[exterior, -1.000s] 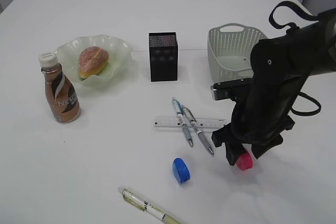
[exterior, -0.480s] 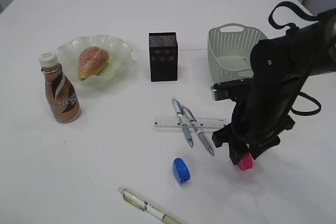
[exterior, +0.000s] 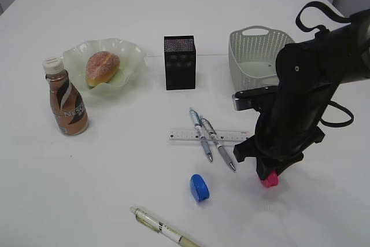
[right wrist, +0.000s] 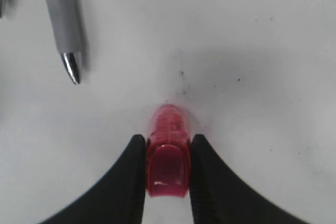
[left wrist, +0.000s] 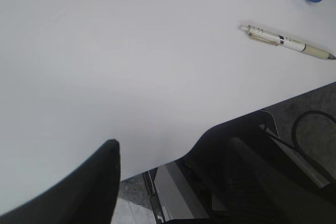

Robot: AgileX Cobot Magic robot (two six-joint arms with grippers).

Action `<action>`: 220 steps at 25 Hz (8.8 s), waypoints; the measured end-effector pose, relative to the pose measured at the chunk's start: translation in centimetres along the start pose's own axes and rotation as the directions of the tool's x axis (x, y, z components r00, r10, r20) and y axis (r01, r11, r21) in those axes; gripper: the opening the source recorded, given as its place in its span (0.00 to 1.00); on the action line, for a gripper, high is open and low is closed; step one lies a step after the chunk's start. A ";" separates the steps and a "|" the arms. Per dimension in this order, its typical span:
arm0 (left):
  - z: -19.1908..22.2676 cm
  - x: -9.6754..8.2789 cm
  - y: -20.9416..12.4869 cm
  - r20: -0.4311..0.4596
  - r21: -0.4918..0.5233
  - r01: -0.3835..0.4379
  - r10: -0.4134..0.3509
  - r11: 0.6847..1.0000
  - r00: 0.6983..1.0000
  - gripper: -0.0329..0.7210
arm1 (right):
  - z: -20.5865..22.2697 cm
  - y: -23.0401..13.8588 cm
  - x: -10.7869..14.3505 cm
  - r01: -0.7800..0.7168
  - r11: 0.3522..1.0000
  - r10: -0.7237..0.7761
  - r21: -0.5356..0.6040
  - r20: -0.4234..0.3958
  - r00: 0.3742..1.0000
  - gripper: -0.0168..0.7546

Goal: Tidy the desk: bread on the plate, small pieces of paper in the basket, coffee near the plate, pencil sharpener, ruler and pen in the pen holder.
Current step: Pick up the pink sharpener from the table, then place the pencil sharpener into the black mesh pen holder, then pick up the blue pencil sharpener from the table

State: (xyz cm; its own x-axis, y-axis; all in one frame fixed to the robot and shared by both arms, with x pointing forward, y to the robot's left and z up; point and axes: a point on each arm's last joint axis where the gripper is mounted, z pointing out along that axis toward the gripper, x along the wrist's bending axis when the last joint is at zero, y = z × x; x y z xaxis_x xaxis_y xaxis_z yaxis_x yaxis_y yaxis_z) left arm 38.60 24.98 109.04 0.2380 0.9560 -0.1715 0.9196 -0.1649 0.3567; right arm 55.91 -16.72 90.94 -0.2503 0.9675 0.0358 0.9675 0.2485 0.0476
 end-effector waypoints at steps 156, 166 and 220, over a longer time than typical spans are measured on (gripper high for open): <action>0.0 -0.4 -0.3 0.040 0.039 0.034 -0.035 0.999 0.999 0.56 | -7.3 0.1 8.7 0.115 0.993 -0.116 -0.019 -0.175 0.978 0.47; 0.0 -0.4 -0.3 0.040 0.039 0.035 -0.037 0.999 0.998 0.56 | -3.8 1.3 9.5 0.075 0.997 -0.077 -0.015 -0.201 0.977 0.52; 0.0 -0.4 -0.4 0.042 0.039 0.036 -0.038 0.999 0.998 0.45 | 0.4 2.5 9.4 0.171 0.985 -0.173 -0.027 -0.118 0.978 0.26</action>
State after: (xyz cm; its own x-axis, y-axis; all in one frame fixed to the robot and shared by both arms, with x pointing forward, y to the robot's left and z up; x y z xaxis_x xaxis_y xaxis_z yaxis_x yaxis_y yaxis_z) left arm 38.18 24.66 109.00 0.2162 0.9505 -0.2233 0.9390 -0.1397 0.3143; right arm 55.94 -6.98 91.04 -0.4167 0.8975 0.1442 0.9090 0.4091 0.0800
